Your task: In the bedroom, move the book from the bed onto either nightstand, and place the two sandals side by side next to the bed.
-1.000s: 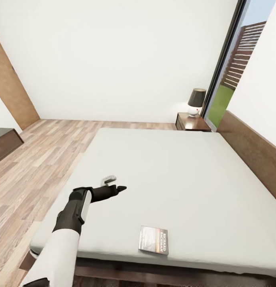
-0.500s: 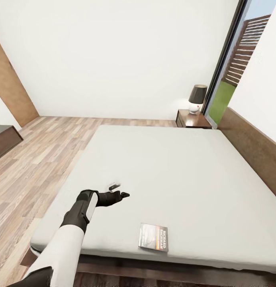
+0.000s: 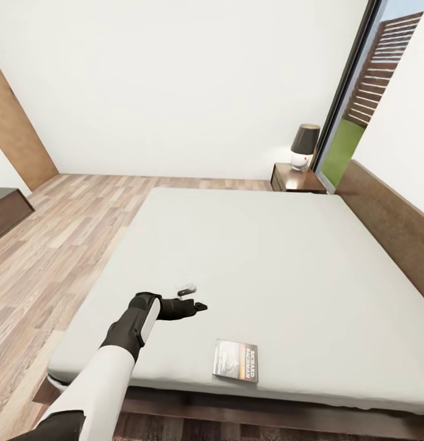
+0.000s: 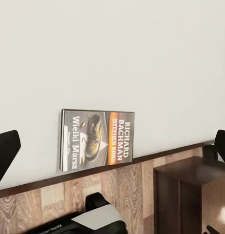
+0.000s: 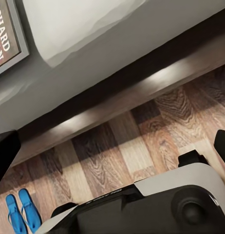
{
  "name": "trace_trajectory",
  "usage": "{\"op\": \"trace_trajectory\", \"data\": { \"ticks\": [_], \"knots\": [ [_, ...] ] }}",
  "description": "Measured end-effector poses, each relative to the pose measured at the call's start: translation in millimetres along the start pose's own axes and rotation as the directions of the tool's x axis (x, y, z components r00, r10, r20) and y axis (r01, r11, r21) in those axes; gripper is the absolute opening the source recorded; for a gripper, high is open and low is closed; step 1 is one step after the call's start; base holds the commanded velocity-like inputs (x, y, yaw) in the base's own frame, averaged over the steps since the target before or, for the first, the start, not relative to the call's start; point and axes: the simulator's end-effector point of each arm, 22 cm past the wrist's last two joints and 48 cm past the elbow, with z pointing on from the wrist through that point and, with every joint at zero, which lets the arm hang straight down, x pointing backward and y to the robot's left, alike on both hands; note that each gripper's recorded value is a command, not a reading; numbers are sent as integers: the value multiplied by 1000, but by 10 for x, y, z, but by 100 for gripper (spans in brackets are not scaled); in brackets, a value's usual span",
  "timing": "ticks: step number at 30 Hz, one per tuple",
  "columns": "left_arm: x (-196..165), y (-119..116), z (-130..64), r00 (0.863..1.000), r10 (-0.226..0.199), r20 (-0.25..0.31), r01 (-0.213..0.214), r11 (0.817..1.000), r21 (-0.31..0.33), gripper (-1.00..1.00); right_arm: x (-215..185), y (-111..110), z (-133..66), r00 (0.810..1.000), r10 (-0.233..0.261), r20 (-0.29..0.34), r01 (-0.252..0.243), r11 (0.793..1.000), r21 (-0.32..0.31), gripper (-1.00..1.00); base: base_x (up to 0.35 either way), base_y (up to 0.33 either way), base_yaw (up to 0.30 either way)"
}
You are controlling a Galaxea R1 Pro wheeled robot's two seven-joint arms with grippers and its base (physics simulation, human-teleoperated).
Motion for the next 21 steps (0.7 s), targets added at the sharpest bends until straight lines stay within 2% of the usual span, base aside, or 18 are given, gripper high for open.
{"op": "trace_trajectory", "data": {
  "ticks": [7,15,21],
  "knots": [
    [-41,23,46,1000,13,28,-13,1000,1,100,35,-30,-1,1000,1,-9,-1,1000,6,100,0,0,0],
    [-60,-50,93,998,-36,47,34,998,52,100,79,-64,-3,1000,3,-19,-3,1000,14,100,0,0,0],
    [-29,-30,132,998,-46,42,44,997,56,100,115,-82,-2,1000,4,-26,-3,1000,19,100,14,-17,0]
  ]
}}
